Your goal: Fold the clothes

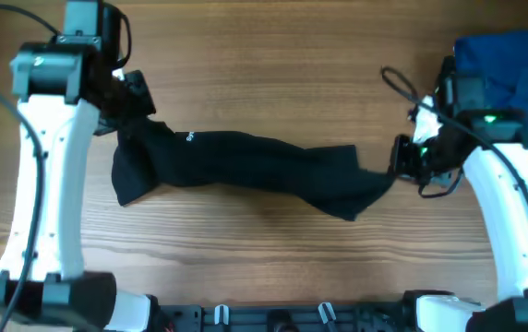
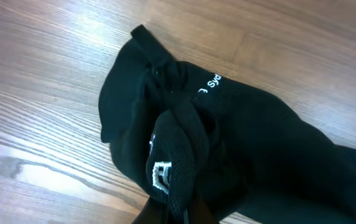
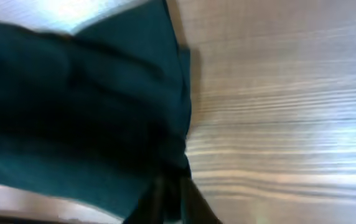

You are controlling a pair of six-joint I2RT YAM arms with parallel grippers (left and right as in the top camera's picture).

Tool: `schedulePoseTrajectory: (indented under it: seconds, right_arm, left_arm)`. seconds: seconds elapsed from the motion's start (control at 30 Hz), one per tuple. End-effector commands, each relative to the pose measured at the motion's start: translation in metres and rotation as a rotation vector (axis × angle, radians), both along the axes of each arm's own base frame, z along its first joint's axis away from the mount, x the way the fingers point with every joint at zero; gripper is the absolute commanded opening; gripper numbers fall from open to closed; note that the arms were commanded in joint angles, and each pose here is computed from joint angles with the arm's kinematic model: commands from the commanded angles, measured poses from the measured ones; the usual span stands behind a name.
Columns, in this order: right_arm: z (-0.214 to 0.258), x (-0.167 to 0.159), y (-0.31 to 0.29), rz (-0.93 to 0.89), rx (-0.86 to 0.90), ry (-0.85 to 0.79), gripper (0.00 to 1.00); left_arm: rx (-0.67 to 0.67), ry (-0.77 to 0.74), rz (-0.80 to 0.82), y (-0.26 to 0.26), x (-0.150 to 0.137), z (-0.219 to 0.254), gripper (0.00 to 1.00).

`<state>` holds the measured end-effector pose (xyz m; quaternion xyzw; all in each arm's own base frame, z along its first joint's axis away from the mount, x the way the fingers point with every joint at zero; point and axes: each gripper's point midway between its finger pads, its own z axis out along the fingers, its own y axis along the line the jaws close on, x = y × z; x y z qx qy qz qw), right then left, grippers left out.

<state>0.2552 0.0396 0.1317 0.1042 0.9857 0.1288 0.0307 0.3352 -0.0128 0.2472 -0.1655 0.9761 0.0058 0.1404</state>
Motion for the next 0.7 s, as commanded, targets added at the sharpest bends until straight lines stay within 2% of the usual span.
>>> schedulePoseTrajectory:
  seconds: [0.0, 0.17, 0.37, 0.47, 0.67]
  right_arm:
    - [-0.018, -0.013, 0.007, -0.011, 0.043, 0.065, 0.26]
    - [-0.017, -0.002, 0.006, -0.024, 0.044, 0.023, 0.31]
    - [-0.025, 0.025, 0.008, -0.051, 0.049, -0.068, 0.29]
    - [-0.047, 0.018, 0.017, -0.037, 0.050, -0.018, 0.22]
    - [-0.077, 0.007, 0.044, -0.013, 0.059, 0.024, 0.22]
  left_arm:
    - [-0.008, -0.006, 0.012, -0.002, 0.006, -0.003, 0.04]
    - [-0.010, -0.022, 0.012, -0.002, 0.010, -0.002, 0.04]
    - [-0.012, -0.043, 0.012, -0.003, 0.015, -0.001, 0.04]
    - [-0.013, -0.053, 0.012, -0.003, 0.018, 0.000, 0.04]
    - [-0.014, -0.067, 0.012, -0.003, 0.021, 0.001, 0.04]
